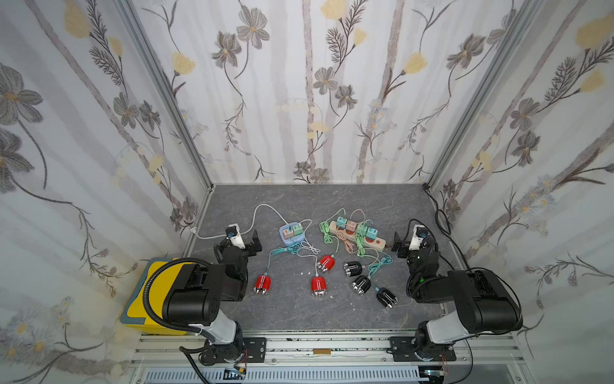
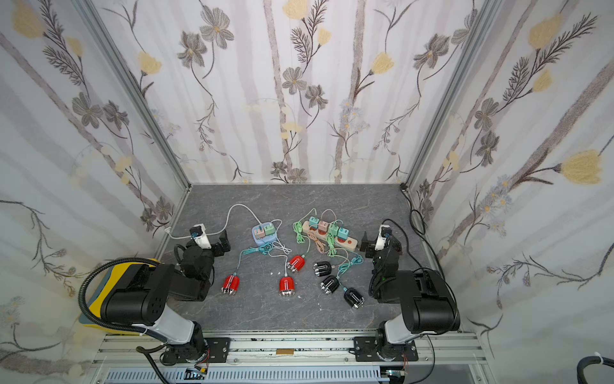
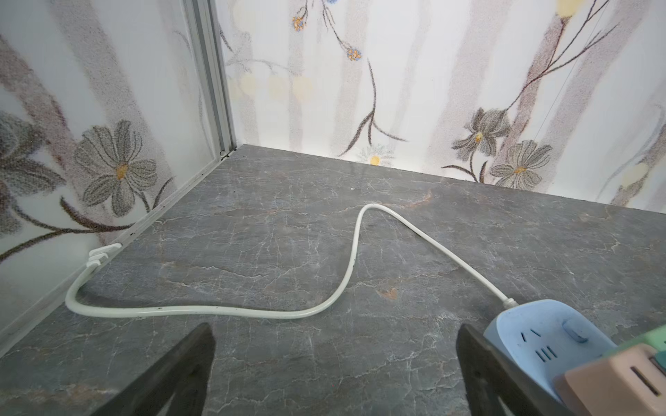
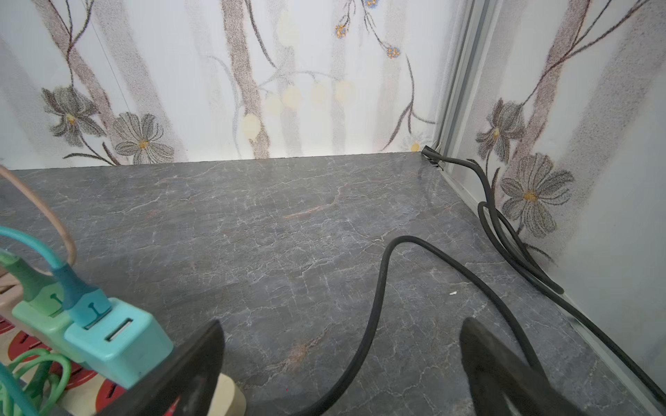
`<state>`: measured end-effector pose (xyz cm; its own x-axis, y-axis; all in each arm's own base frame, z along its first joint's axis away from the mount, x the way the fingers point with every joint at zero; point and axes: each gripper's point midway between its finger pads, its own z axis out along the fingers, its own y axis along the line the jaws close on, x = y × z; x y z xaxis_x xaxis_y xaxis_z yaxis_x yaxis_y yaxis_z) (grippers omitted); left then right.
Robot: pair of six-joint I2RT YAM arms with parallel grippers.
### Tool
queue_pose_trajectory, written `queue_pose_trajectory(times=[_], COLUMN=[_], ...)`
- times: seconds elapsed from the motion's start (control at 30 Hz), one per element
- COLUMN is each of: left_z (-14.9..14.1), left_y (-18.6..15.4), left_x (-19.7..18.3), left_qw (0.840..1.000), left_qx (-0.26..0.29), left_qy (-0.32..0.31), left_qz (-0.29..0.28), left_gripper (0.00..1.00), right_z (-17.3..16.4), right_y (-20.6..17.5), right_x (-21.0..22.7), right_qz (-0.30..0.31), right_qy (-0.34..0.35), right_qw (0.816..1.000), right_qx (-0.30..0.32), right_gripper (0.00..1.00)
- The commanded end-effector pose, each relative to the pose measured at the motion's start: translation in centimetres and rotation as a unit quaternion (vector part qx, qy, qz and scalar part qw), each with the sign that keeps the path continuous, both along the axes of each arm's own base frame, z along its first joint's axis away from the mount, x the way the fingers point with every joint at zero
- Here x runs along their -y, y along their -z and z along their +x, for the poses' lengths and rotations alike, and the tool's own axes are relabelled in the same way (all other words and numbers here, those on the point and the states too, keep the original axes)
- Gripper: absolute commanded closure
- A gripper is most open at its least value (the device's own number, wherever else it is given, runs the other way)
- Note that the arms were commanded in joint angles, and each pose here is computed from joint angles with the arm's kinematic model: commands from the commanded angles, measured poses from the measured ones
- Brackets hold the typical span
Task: Unplug the electric shaver
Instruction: Move the socket to the center of the board.
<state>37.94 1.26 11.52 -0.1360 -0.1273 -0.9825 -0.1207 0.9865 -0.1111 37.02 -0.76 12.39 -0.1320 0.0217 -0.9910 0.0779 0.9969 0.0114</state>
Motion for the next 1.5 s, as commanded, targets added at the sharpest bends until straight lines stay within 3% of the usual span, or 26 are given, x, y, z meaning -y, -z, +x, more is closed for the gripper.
queue_pose_trajectory(times=[0.0,1.07,1.2,1.47], left_z=[0.3,0.2,-1.4,-0.9], left_y=[-1.3,-1.3,-2.2,-2.7], left_x=[0.0,0.1,0.1,-0.4], left_qw=[1.000,1.000,0.998,0.999], left_qx=[0.025,0.027,0.062,0.053], left_qy=[0.001,0.003,0.003,-0.013], left_qz=[0.002,0.003,0.002,-0.001], left_gripper=[0.00,0.00,0.00,0.00], right_z=[0.2,0.1,-1.2,-1.5], right_y=[-1.2,-1.2,-1.8,-3.5], right_x=[-0.2,-0.2,1.5,1.2], right_qz=[0.003,0.003,0.018,0.011], right_qy=[-0.005,-0.004,0.046,0.041], right_qw=[1.000,1.000,0.998,0.998], right_qx=[0.024,0.024,0.051,0.056], right_gripper=[0.00,0.00,0.00,0.00])
